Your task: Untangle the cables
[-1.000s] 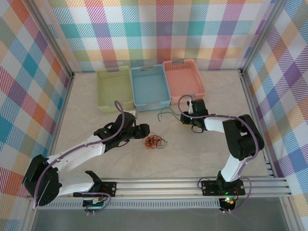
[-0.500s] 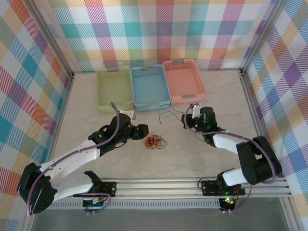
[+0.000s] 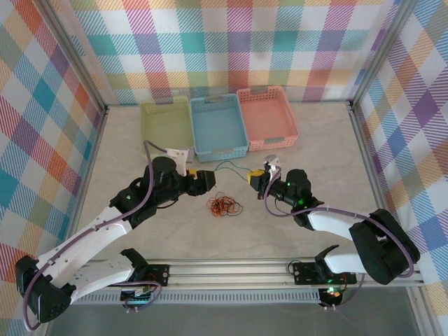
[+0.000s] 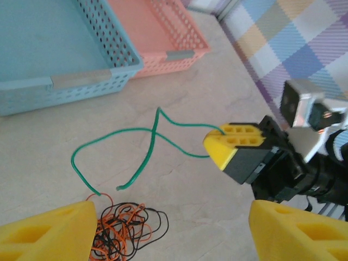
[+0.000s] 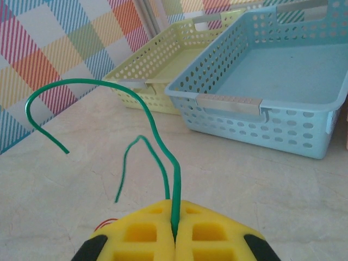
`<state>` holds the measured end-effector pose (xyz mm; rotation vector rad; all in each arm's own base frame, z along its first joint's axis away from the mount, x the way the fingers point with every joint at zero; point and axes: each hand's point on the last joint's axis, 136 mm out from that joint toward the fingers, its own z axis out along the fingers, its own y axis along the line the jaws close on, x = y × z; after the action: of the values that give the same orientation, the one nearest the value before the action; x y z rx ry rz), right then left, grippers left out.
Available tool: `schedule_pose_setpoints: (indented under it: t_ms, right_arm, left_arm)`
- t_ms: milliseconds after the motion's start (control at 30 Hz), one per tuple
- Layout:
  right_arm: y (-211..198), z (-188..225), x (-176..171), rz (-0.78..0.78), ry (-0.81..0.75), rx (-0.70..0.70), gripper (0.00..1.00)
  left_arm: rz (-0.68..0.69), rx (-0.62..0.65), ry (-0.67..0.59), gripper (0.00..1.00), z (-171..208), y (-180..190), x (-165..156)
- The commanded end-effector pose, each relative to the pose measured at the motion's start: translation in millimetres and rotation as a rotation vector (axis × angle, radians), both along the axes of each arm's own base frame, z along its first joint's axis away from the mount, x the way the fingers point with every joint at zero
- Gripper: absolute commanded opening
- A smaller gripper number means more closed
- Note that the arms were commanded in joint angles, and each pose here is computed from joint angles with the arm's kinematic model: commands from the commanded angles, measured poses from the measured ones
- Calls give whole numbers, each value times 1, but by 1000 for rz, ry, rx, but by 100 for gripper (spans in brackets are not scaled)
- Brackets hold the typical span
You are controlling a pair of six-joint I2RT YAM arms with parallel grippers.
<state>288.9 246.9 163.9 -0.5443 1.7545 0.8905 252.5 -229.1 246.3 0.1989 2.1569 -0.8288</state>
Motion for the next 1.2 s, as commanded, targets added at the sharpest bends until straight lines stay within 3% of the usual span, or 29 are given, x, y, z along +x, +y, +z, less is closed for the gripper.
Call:
schedule_pose_setpoints:
  t_ms: [0,233,400,600,667,867,1067,1167]
  right_arm:
    - [11,17,-8,79,-96,22,0]
    - [16,21,-18,143,-112,23,0]
    - [17,20,-16,144,-109,24,0]
    - [16,19,-16,138,-108,20,0]
    - [16,19,-15,135,-107,19,0]
    - [10,17,-9,85,-104,7,0]
    - [7,13,-5,56,-95,-8,0]
    - [6,13,-2,40,-95,-14,0]
  left_arm:
    - [-47,58,50,74,-18,-6,0]
    - [-19,109,48,70,-37,-17,25]
    - [-109,72,65,63,-43,-35,21]
    - [-91,82,44,46,-50,-29,21]
    - [-93,85,53,36,-53,-29,20]
    - [-81,105,87,29,-60,-23,15]
    - [-38,118,84,2,-62,-7,7]
    - [-37,111,77,0,-58,-3,3]
